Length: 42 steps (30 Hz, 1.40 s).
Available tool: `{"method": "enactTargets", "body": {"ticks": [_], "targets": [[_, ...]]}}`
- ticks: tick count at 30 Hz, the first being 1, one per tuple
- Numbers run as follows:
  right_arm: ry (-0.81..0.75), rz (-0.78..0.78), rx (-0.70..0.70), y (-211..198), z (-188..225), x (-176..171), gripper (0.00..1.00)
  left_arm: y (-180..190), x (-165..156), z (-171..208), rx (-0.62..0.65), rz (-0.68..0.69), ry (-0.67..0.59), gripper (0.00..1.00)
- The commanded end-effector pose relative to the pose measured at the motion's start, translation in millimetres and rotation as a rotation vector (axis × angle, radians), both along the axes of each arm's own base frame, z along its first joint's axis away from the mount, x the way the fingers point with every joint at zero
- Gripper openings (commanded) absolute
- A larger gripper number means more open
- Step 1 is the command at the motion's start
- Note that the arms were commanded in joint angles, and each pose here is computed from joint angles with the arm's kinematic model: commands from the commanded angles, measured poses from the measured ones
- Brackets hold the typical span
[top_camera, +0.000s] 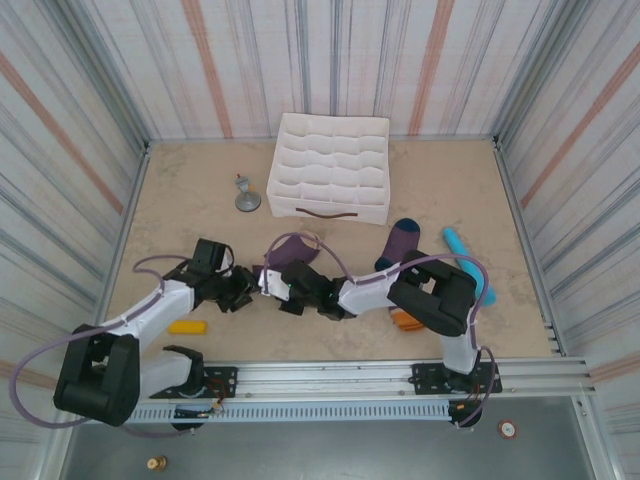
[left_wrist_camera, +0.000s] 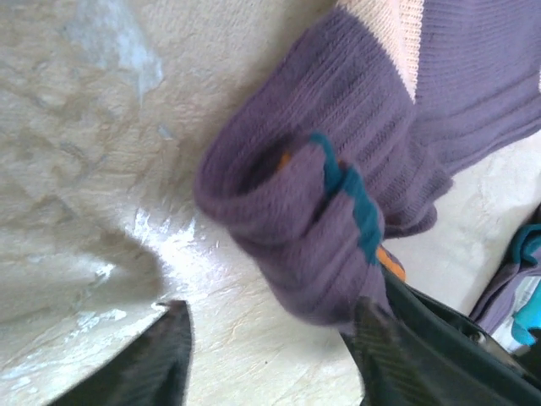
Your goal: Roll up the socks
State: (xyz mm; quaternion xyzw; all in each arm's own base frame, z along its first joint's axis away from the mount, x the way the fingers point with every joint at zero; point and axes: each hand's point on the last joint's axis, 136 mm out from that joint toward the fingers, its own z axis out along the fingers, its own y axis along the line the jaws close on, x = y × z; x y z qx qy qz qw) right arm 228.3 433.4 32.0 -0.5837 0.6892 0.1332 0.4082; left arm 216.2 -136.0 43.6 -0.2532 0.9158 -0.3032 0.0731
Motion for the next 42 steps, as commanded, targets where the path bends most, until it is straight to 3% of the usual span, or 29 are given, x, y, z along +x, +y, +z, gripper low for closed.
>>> {"method": "enactTargets", "body": {"ticks": [1, 17, 24, 36, 42], "targets": [[0.229, -0.015, -0.144, -27.5, -50.9, -16.3, 0.02, -0.7, -5.4, 5.4, -0.025, 0.005, -0.023, 0.60], [0.977, -0.101, 0.008, -25.2, -29.4, 9.9, 0.00, 3.0, -5.4, 2.1, -0.028, 0.033, -0.064, 0.60], [1.153, -0.201, 0.005, -19.7, -34.8, 22.0, 0.00, 5.1, 0.5, 1.4, -0.020, 0.053, -0.089, 0.58], [1.359, -0.564, -0.016, -52.5, -74.8, 43.2, 0.00, 9.4, 17.9, 8.6, -0.005, 0.106, -0.150, 0.55], [1.366, -0.689, -0.056, -69.3, -93.7, 43.5, 0.00, 13.9, 33.5, 18.4, -0.009, 0.170, -0.224, 0.53]]}}
